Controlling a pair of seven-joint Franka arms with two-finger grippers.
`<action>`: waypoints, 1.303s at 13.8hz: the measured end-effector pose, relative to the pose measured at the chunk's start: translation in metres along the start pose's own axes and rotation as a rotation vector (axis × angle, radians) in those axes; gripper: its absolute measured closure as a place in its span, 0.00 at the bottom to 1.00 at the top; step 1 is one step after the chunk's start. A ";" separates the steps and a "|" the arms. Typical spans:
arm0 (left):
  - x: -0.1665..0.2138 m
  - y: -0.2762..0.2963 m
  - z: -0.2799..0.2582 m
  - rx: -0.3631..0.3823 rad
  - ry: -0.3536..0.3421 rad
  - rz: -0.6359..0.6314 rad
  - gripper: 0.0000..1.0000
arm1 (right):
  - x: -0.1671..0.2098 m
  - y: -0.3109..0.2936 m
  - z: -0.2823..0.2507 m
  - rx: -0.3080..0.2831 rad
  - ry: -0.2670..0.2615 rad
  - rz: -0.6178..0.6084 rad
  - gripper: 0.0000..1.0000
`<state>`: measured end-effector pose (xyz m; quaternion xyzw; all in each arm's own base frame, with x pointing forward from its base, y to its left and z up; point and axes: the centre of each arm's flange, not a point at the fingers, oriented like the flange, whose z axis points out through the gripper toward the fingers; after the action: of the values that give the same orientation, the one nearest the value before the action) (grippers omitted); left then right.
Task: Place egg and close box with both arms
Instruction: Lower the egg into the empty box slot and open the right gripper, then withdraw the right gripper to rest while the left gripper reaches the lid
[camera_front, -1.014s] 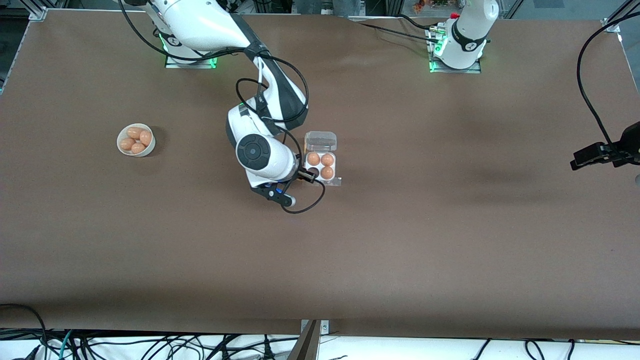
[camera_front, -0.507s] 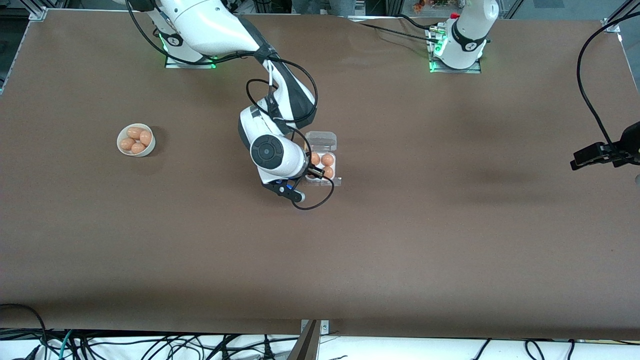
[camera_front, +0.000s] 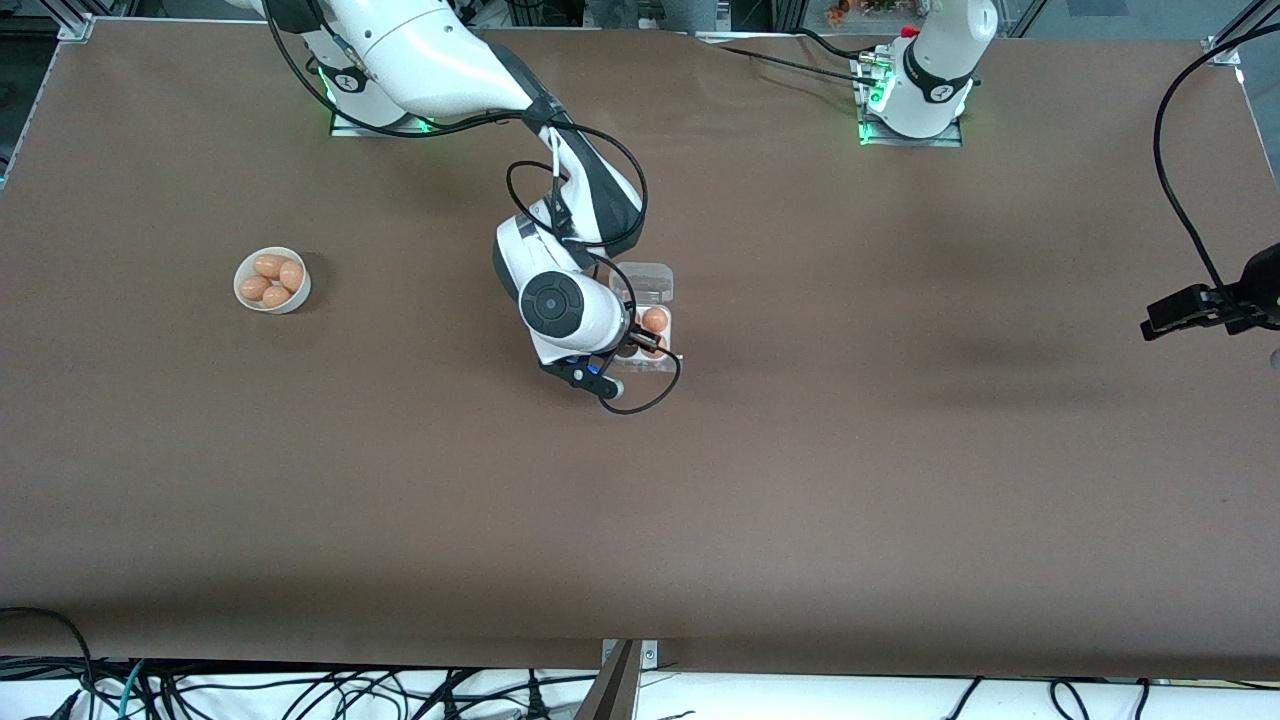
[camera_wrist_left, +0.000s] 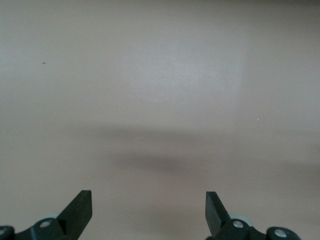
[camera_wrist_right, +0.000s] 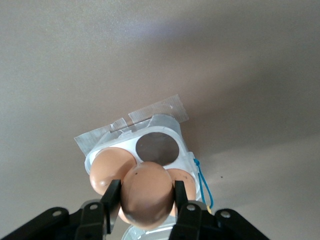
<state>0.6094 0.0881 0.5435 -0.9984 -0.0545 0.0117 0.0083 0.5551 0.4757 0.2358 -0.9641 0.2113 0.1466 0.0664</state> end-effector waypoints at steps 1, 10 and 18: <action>0.000 0.000 0.000 0.000 0.000 0.000 0.00 | 0.000 0.000 0.001 0.000 -0.002 0.001 0.53; 0.000 0.001 0.000 0.000 0.000 0.002 0.00 | 0.002 0.001 0.008 0.002 -0.017 0.014 0.36; 0.000 0.007 0.000 -0.001 0.000 0.012 0.00 | 0.036 0.007 -0.033 0.049 0.050 0.032 0.00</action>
<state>0.6104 0.0810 0.5434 -0.9987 -0.0485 0.0116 0.0078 0.5920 0.4494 0.2555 -0.9620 0.2318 0.1181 0.0825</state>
